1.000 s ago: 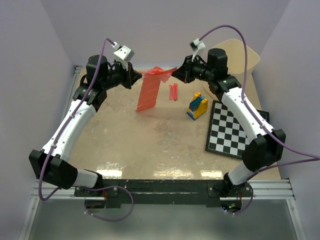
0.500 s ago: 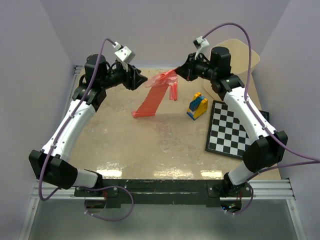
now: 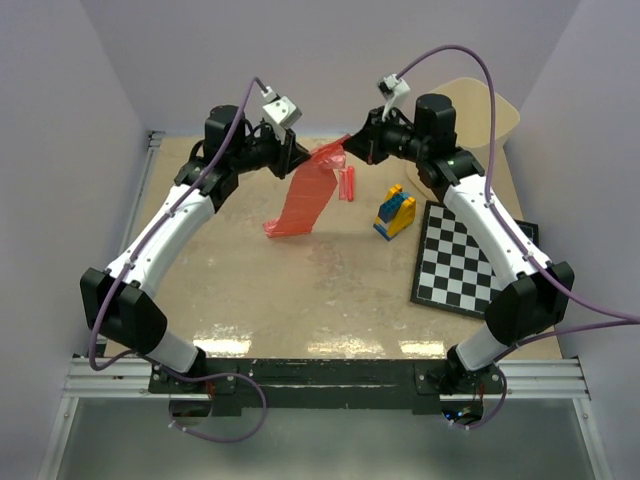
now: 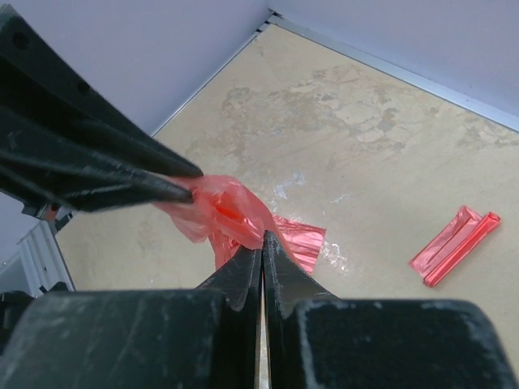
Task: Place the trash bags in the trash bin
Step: Unfold the trash bag at the center of the board.
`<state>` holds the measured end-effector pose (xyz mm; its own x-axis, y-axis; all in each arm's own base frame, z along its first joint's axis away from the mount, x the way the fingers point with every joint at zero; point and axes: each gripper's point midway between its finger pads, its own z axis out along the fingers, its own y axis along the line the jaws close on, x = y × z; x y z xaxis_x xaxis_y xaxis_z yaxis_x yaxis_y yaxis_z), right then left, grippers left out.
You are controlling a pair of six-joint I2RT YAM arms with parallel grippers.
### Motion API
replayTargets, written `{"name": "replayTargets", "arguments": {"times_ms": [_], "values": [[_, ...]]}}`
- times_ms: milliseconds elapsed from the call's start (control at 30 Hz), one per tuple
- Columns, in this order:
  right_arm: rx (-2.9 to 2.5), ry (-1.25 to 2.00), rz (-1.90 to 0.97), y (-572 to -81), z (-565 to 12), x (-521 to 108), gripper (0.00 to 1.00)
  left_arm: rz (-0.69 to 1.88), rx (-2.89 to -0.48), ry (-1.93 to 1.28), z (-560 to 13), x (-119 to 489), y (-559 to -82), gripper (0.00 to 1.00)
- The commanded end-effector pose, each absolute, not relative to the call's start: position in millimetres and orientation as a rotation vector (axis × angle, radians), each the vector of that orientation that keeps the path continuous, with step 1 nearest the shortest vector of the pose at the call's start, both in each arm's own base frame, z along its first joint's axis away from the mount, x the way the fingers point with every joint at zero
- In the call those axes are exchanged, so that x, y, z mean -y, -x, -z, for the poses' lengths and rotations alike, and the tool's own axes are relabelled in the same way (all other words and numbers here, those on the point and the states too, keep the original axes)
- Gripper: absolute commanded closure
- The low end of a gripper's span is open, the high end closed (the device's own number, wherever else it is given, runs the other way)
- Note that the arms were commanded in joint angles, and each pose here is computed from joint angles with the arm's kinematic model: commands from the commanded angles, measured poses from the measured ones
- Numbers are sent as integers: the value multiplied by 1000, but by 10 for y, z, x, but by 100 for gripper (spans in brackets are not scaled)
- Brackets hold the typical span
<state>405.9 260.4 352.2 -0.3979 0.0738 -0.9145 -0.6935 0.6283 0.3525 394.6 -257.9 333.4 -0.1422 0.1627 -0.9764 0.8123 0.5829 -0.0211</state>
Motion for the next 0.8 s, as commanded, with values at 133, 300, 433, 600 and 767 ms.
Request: {"name": "replayTargets", "arguments": {"times_ms": [133,300,433,600,767], "values": [[-1749,516,-996,-3976,-3675,-2674,59,723,-1576,-831,-3617,2596,-3910,100],[-1739,646,-1222,-3696,-3531,-2863,38,706,-1569,-761,-3740,2454,-3928,100],[-1675,731,-1306,-3555,-3618,-2926,32,683,-1590,-688,-3774,2344,-3959,100],[-1677,755,-1316,-3510,-3614,-2925,31,629,-1598,-605,-3832,2209,-4038,100],[-1676,751,-1191,-3547,-3609,-2872,31,607,-1582,-531,-3973,2129,-4082,100]]}}
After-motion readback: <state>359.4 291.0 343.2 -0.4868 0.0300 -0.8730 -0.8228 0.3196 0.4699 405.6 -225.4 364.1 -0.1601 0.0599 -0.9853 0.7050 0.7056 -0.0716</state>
